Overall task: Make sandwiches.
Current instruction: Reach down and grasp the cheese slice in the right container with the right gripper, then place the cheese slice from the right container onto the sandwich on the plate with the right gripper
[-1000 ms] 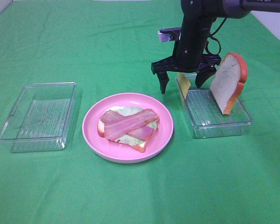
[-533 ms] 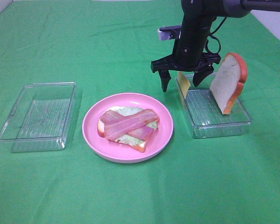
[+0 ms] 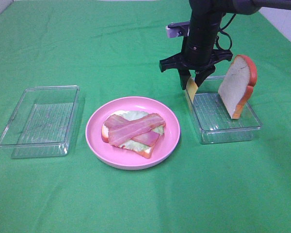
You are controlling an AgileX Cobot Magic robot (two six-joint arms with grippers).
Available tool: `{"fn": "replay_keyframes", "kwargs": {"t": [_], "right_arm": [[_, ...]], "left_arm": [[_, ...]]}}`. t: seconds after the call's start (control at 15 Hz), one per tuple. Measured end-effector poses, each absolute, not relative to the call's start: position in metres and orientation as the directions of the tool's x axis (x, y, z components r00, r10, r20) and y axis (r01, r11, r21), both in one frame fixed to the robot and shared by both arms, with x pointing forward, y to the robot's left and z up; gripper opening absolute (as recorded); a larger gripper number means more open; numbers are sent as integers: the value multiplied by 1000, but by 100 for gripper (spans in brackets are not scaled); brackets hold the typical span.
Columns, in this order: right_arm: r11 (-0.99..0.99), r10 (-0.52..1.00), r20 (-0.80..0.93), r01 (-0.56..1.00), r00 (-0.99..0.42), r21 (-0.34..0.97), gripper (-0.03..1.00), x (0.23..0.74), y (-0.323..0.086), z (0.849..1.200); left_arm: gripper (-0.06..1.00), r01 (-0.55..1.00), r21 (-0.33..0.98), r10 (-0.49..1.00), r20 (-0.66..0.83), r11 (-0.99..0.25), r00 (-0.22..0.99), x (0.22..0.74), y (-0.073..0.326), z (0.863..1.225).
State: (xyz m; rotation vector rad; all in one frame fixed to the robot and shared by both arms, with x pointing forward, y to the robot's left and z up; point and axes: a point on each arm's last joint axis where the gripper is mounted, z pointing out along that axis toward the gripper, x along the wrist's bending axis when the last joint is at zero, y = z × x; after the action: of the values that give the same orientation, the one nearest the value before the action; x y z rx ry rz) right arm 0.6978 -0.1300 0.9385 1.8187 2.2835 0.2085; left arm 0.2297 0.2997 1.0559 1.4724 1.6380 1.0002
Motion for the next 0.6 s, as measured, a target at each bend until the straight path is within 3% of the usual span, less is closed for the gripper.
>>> {"fn": "replay_keyframes", "kwargs": {"t": [0.07,0.13,0.6], "right_arm": [[226,974,-79,944,-213,241,27,698,-130,938],[227,974,-79,944,-214,240,1,698,-130,937],[253,967,-86,937,-239,240,2,696,-131,944]], "left_arm": [[99,448,893,995,-7,52,-102,230,300,1056],[99,448,893,995,-7,52,-102,230,300,1056],[99,448,893,995,-7,52,-102,230,300,1056]]}}
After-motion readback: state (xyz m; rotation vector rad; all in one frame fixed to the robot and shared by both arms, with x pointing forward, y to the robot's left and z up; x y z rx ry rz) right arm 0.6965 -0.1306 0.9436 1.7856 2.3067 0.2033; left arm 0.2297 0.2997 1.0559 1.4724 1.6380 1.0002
